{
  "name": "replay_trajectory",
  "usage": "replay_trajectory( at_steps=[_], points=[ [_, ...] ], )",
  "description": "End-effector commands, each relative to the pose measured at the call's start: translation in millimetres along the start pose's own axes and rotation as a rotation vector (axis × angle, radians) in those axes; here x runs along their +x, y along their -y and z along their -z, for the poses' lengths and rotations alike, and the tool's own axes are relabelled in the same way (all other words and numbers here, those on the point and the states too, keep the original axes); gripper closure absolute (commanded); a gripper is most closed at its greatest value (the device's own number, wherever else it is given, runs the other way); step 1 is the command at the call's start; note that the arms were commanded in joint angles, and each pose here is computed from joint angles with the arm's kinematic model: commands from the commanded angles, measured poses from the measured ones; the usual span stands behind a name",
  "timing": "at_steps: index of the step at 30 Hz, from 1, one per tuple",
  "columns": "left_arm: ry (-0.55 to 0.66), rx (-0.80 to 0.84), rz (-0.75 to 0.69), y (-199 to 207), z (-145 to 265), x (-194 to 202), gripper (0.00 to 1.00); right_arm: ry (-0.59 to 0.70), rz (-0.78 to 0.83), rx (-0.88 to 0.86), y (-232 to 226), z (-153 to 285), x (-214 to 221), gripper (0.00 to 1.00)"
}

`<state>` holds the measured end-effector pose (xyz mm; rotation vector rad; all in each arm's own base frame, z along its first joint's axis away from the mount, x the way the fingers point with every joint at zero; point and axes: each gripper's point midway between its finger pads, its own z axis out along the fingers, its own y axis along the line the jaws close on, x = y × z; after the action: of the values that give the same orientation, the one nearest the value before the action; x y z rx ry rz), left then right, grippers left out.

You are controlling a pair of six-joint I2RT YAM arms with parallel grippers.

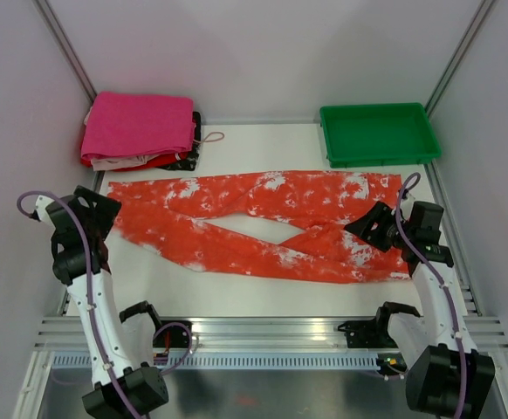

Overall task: Fold and stack the trousers
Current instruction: Flatten the trousers out

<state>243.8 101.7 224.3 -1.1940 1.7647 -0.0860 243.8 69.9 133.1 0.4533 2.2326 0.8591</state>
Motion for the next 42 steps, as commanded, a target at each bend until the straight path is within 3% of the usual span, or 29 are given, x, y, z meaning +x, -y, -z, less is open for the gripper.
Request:
replay_trajectory(
  at_steps=[1,5,9,11,12,14,16,21,27,30,32,34,36,37,41,42],
  points=[
    [-0.117,0.011,0.026,-4,3,28,0.0,0.007,0.051,-0.042,-8,-6,-9,0.31],
    [-0.283,0.075,-0.017,26,-16,82,0.03,0.011,0.057,-0.042,-6,-13,-15,0.31],
    [-0.29,0.001,-0.366,74,-22,138,0.02,0.019,0.039,-0.04,-2,-22,-20,0.3],
    [-0.337,-0.165,-0.465,61,-47,164,0.0,0.018,0.03,-0.043,-1,-23,-20,0.3],
    [-0.31,-0.195,-0.468,71,-54,161,0.0,0.018,0.031,-0.043,-1,-24,-20,0.3],
    [-0.335,-0.356,-0.518,49,-71,175,0.0,0.017,0.032,-0.04,0,-24,-20,0.3],
    [-0.29,-0.431,-0.47,47,-80,174,0.0,0.013,0.037,-0.034,2,-25,-19,0.3],
    [-0.365,-0.387,-0.43,55,-105,211,0.03,-0.006,0.032,-0.019,8,-29,-14,0.3],
    [-0.363,-0.443,-0.428,49,-119,223,0.1,-0.017,0.032,-0.012,10,-32,-18,0.3],
    [-0.355,-0.454,-0.414,44,-126,224,0.18,-0.018,0.035,-0.004,10,-32,-20,0.3],
    [-0.358,-0.46,-0.397,41,-131,224,0.28,-0.019,0.037,0.001,11,-31,-20,0.3],
    [-0.366,-0.453,-0.381,41,-134,224,0.46,-0.023,0.038,0.007,12,-31,-18,0.3],
    [-0.372,-0.452,-0.372,39,-135,221,0.58,-0.026,0.036,0.017,14,-30,-16,0.3],
    [-0.372,-0.441,-0.368,41,-136,220,0.7,-0.025,0.035,0.018,15,-30,-16,0.3],
    [-0.353,-0.34,-0.347,58,-126,203,0.97,-0.026,0.032,0.019,14,-29,-14,0.3],
    [-0.329,-0.262,-0.326,76,-117,189,0.98,-0.022,0.033,0.02,14,-28,-14,0.31]
  ],
)
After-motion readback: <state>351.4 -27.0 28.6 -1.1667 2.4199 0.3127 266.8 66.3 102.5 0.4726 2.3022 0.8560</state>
